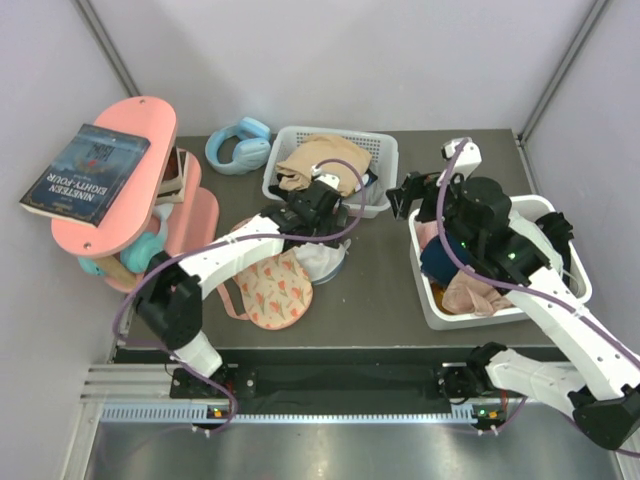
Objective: Unzip the laundry bag and remove the bra
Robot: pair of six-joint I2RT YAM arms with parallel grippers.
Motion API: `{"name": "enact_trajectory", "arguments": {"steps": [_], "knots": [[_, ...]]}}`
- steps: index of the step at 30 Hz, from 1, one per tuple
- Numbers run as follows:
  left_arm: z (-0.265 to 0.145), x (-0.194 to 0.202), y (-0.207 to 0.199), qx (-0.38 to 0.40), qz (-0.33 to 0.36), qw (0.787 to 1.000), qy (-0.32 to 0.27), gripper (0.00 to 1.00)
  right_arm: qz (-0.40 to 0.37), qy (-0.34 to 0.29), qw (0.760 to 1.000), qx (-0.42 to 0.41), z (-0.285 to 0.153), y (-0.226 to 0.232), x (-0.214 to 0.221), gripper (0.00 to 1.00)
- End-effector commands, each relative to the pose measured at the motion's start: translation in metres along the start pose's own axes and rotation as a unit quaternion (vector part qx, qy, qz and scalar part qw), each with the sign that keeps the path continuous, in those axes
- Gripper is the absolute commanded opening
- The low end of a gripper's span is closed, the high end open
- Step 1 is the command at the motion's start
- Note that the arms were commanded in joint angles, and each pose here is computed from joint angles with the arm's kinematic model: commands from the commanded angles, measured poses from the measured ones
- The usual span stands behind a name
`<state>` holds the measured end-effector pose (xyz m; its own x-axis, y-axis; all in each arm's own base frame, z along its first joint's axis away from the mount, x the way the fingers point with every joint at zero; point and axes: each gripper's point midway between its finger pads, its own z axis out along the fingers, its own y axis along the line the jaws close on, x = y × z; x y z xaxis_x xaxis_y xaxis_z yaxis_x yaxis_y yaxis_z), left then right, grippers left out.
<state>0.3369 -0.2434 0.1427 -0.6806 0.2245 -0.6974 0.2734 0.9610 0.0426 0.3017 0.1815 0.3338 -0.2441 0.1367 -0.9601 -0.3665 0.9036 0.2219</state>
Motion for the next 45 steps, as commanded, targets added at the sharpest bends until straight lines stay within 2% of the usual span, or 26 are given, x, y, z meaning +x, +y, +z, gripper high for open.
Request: {"name": "enact_trajectory", "arguments": {"steps": [1, 5, 6, 7, 9, 10, 13, 17, 21, 23, 25, 29, 32, 34, 35, 36, 37, 38, 39, 40, 41, 42, 45], "knots": [[0.016, -0.023, -0.004, -0.012, 0.022, 0.999, -0.022, 0.98, 0.025, -0.022, 0.999, 0.001, -0.018, 0.0, -0.01, 0.91], [0.039, -0.008, -0.003, -0.033, 0.043, 0.998, 0.012, 0.9, 0.038, -0.018, 0.999, 0.001, -0.023, -0.002, -0.002, 0.91], [0.046, -0.004, -0.003, -0.04, 0.046, 0.998, 0.024, 0.86, 0.038, -0.016, 0.999, 0.001, -0.024, -0.002, 0.0, 0.91], [0.048, 0.001, -0.002, -0.044, 0.052, 0.997, 0.035, 0.75, 0.039, -0.018, 0.999, 0.002, -0.026, -0.003, -0.001, 0.91], [0.054, 0.009, -0.002, -0.049, 0.056, 0.996, 0.047, 0.63, 0.037, -0.014, 0.999, 0.004, -0.027, -0.003, 0.0, 0.91], [0.056, 0.012, 0.0, -0.053, 0.054, 0.996, 0.052, 0.52, 0.038, -0.015, 0.999, 0.006, -0.027, -0.004, 0.0, 0.91], [0.059, 0.022, 0.006, -0.07, 0.055, 0.994, 0.064, 0.35, 0.037, -0.018, 0.999, 0.006, -0.028, -0.004, -0.002, 0.91], [0.056, 0.028, 0.008, -0.072, 0.056, 0.993, 0.073, 0.0, 0.033, -0.014, 0.999, 0.004, -0.027, -0.003, -0.001, 0.91], [0.036, 0.007, -0.021, 0.017, 0.032, 0.998, 0.049, 0.0, 0.03, -0.016, 0.999, 0.008, -0.029, -0.005, -0.004, 0.91], [0.021, 0.0, -0.043, 0.086, 0.018, 0.995, 0.043, 0.0, 0.029, -0.016, 0.999, 0.016, -0.03, -0.007, -0.006, 0.91], [-0.007, -0.022, -0.065, 0.155, -0.017, 0.988, 0.017, 0.0, 0.026, -0.02, 0.999, 0.021, -0.032, -0.009, -0.012, 0.92], [-0.055, -0.044, -0.082, 0.231, -0.081, 0.97, -0.008, 0.0, 0.022, -0.021, 0.999, 0.029, -0.033, -0.011, -0.014, 0.92], [-0.076, -0.05, -0.075, 0.24, -0.136, 0.961, -0.026, 0.0, 0.022, -0.016, 0.999, 0.029, -0.031, -0.011, -0.011, 0.92], [-0.073, -0.033, -0.052, 0.234, -0.186, 0.954, -0.013, 0.0, 0.022, -0.01, 0.999, 0.027, -0.028, -0.01, -0.008, 0.92], [-0.057, -0.007, -0.041, 0.226, -0.204, 0.953, 0.002, 0.0, 0.023, -0.006, 0.999, 0.023, -0.027, -0.009, -0.005, 0.92], [-0.059, 0.0, -0.033, 0.236, -0.221, 0.946, 0.004, 0.04, 0.023, -0.003, 0.999, 0.023, -0.026, -0.009, -0.003, 0.92], [-0.044, 0.007, -0.003, 0.207, -0.264, 0.942, 0.008, 0.16, 0.023, 0.001, 1.0, 0.021, -0.024, -0.008, -0.001, 0.92], [-0.031, 0.038, 0.01, 0.186, -0.275, 0.942, 0.039, 0.51, 0.024, 0.003, 1.0, 0.017, -0.023, -0.006, -0.001, 0.92], [-0.024, 0.047, 0.029, 0.156, -0.289, 0.943, 0.045, 0.66, 0.023, 0.008, 1.0, 0.016, -0.021, -0.005, 0.001, 0.92], [-0.022, 0.056, 0.038, 0.135, -0.28, 0.949, 0.052, 0.75, 0.023, 0.009, 1.0, 0.013, -0.021, -0.004, 0.001, 0.92], [-0.025, 0.051, 0.042, 0.124, -0.273, 0.953, 0.05, 0.82, 0.021, 0.011, 1.0, 0.008, -0.021, -0.002, 0.002, 0.92], [-0.029, 0.061, 0.045, 0.109, -0.268, 0.954, 0.076, 0.83, 0.02, 0.012, 1.0, 0.007, -0.02, -0.002, 0.002, 0.92], [-0.047, 0.038, 0.049, 0.098, -0.257, 0.96, 0.046, 0.87, 0.02, 0.015, 1.0, 0.005, -0.019, -0.001, 0.005, 0.92]]}}
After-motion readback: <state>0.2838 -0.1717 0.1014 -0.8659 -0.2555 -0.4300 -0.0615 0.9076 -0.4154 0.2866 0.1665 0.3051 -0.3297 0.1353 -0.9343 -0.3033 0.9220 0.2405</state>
